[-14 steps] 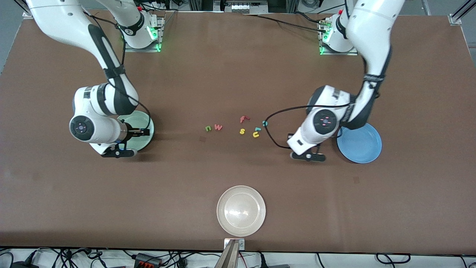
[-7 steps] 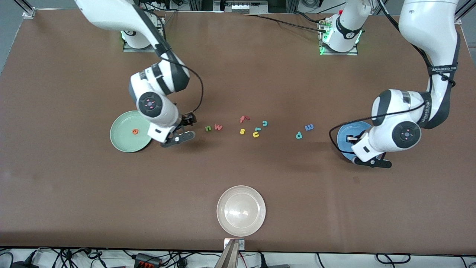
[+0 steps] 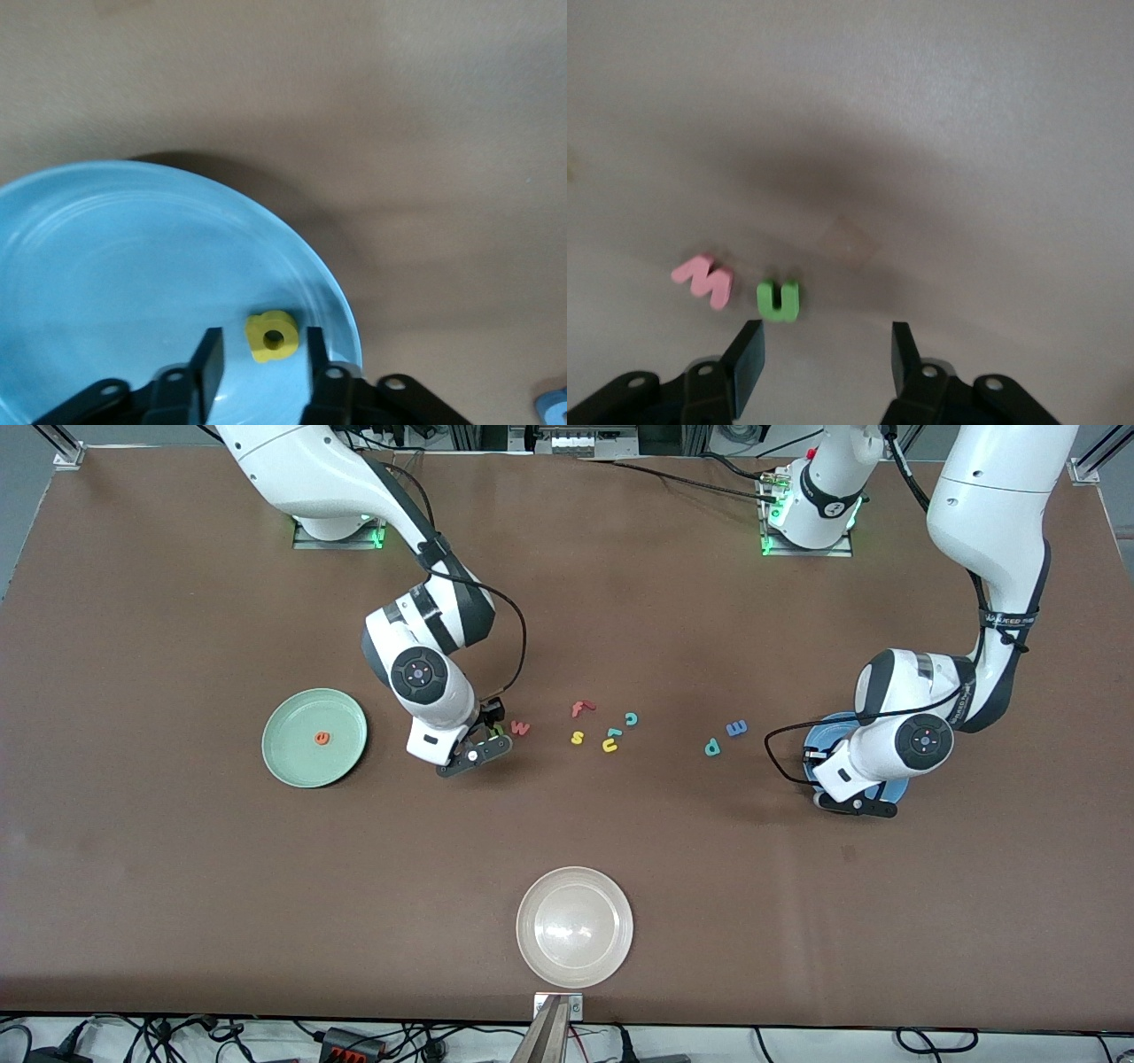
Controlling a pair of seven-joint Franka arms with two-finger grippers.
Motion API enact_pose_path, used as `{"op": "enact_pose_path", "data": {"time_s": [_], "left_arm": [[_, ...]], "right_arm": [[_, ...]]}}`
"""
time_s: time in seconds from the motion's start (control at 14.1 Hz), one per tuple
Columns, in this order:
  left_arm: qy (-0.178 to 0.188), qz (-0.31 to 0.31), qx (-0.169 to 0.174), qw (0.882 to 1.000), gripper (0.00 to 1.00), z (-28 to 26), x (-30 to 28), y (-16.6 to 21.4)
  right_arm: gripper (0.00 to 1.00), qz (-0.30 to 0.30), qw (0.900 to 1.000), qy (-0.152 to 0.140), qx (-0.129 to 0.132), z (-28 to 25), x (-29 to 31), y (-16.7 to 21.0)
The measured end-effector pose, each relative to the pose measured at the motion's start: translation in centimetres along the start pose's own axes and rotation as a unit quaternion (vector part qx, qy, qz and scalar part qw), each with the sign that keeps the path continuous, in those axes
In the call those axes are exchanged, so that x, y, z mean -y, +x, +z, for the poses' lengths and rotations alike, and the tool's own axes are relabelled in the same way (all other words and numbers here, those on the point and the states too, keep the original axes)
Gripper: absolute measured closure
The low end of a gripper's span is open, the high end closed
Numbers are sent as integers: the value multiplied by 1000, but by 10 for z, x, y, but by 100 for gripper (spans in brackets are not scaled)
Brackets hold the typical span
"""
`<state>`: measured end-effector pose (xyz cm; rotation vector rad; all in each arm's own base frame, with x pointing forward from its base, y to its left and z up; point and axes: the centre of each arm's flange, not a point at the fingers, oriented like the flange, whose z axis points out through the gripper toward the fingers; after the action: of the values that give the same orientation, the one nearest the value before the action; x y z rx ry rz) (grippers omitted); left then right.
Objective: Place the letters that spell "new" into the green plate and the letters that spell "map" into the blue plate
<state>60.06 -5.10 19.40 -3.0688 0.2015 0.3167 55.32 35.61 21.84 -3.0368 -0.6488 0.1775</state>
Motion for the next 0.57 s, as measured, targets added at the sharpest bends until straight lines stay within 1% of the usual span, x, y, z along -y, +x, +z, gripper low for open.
{"op": "enact_pose_path", "data": {"time_s": [0.07, 0.14, 0.21, 0.28, 0.35, 0.43, 0.57], "left_arm": [[1, 0, 0, 1000, 43, -11, 0, 0], [2, 0, 5, 1000, 32, -23, 0, 0], [3, 1, 12, 1000, 24, -39, -2, -1], [2, 6, 17, 1000, 13, -55, -8, -1], [0, 9, 17, 1000, 4, -68, -24, -2], [-3, 5, 15, 1000, 0, -76, -46, -3], [-10, -30, 16, 999, 0, -78, -100, -7]], "right_arm": [[33, -1, 1000, 0, -2, 6, 4, 1], [33, 0, 1000, 0, -2, 13, 12, 0], [33, 4, 1000, -1, -1, 19, 20, -1], [33, 7, 1000, -2, 1, 23, 28, -2], [34, 11, 1000, -2, 3, 26, 33, -4], [37, 14, 1000, -3, 4, 28, 36, -4], [37, 18, 1000, -3, 6, 30, 39, -5]]}}
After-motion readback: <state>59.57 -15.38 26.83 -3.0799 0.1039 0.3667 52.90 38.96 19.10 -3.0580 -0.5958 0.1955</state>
